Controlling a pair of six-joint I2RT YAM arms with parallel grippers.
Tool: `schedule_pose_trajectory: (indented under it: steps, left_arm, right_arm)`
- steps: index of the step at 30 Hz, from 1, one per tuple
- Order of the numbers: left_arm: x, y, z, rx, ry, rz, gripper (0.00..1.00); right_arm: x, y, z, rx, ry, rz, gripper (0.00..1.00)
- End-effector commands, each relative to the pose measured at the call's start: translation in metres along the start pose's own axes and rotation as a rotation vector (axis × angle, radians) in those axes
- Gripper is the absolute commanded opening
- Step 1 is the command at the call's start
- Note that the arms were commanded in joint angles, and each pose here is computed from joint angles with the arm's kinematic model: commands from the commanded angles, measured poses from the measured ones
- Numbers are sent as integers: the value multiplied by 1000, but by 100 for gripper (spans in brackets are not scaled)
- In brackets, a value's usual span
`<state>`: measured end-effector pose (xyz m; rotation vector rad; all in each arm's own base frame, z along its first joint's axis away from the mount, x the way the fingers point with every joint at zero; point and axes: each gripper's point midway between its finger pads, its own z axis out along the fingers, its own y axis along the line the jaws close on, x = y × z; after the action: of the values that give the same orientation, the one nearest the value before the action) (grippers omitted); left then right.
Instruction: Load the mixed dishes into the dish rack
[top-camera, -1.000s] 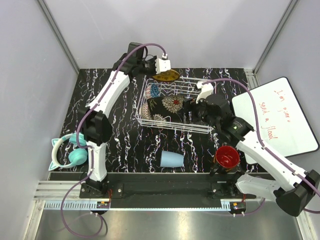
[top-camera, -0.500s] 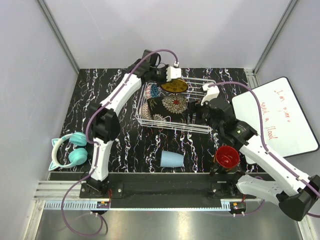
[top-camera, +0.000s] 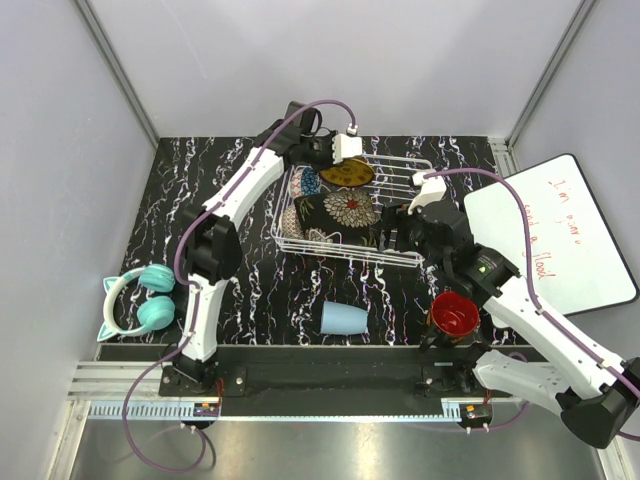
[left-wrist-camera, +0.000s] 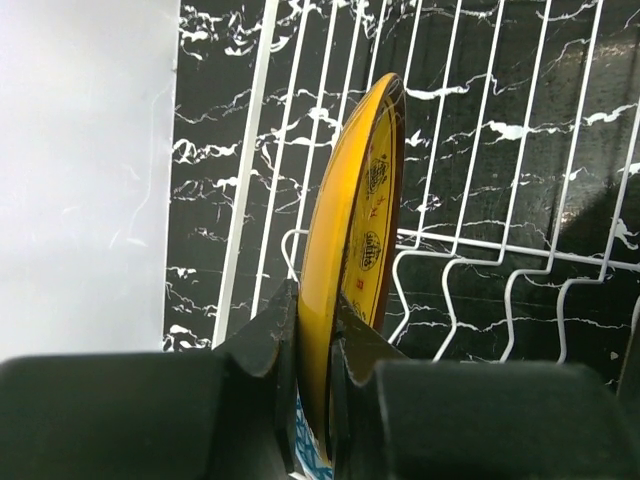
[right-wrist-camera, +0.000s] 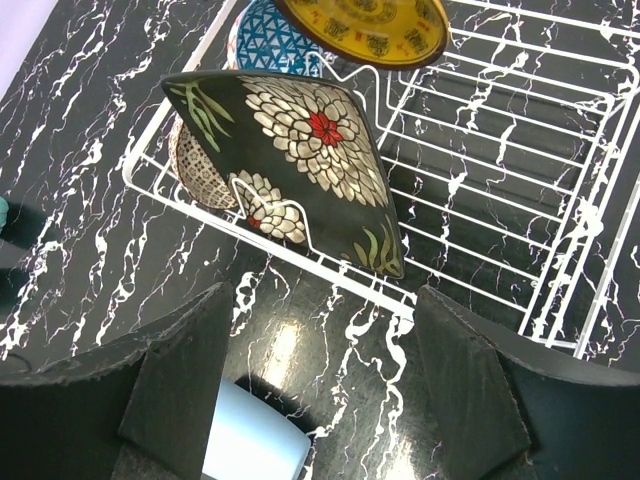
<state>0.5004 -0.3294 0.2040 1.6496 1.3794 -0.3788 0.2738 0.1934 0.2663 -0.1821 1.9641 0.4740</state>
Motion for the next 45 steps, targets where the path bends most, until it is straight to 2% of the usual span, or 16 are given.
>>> schedule_pose_trajectory:
  steps: [1,29,31,34,35,37,41,43,45]
  left_arm:
    - [7,-1,4,-2,10,-1,0]
    - [47,-23,17,49,101,-54,1]
    - [52,-21,19,39,124,-52,5]
    - [59,-20,22,29,150,-62,17]
    - [59,-20,22,28,152,-62,28]
    - [61,-20,23,24,162,-61,39]
    - [65,-21,25,23,179,-63,43]
    - [65,-21,25,20,183,-64,49]
    - [62,-20,24,17,178,-67,50]
  right_arm:
    - [-13,-3,-5,18,-52,23,81]
    - [-10,2,3,2,-17,60,81]
    - [-9,3,3,-1,-14,61,81]
    - [-8,3,4,0,-11,68,81]
    - [-8,3,5,0,-9,71,81]
    - [-9,4,5,-2,-12,72,81]
    - [-9,3,4,0,-14,74,81]
    - [-9,3,3,-2,-15,76,81]
    - [-7,3,3,-1,-12,75,81]
